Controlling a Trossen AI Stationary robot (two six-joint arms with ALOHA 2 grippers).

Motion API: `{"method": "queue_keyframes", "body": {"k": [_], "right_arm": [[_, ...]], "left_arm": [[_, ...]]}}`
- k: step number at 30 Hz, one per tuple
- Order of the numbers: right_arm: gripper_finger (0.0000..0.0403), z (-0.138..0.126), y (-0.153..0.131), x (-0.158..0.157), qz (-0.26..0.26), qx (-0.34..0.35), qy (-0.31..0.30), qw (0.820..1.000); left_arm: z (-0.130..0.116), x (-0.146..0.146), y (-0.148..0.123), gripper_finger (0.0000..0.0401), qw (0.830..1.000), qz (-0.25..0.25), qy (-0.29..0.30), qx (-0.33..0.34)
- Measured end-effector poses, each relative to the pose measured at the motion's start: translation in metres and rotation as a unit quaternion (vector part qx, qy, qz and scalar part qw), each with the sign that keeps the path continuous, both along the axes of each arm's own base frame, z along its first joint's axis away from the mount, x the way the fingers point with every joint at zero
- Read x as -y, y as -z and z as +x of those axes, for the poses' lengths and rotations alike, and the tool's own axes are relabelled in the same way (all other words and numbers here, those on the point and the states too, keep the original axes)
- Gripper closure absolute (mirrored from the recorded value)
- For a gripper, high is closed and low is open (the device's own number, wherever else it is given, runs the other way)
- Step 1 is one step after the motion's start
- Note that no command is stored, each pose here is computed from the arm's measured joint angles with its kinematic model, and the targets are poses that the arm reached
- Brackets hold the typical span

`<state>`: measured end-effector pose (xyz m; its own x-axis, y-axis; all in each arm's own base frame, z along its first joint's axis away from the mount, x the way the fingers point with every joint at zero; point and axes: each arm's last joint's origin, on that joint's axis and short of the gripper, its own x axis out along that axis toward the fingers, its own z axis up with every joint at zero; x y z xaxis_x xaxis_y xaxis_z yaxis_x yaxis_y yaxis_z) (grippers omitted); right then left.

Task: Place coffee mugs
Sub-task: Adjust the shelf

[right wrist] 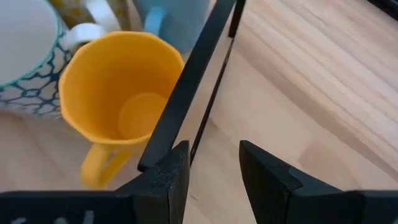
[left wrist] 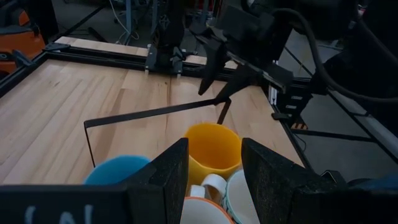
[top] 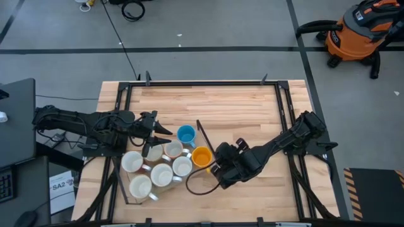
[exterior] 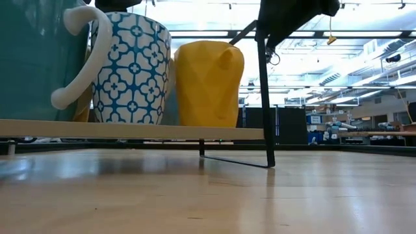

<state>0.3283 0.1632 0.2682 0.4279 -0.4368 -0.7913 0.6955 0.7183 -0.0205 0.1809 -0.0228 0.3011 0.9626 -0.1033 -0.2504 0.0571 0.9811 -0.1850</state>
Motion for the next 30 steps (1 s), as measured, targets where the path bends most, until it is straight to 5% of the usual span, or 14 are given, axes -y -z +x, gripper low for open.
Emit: {"method": "queue_keyframes", "body": {"k": [10, 30], "right_arm": [[0.0256, -0.004, 0.001, -0.014, 0.059, -0.028, -0.045, 0.997], [0.0256, -0.008, 0.000, -0.025, 0.023, -0.013, -0.073, 0.997]], "left_arm": [[0.000, 0.000, 0.000, 0.0245, 1.000, 0.000, 0.000, 0.000], [0.000, 0.000, 0.000, 0.0245, 1.000, 0.001, 0.000, -0.001]]}}
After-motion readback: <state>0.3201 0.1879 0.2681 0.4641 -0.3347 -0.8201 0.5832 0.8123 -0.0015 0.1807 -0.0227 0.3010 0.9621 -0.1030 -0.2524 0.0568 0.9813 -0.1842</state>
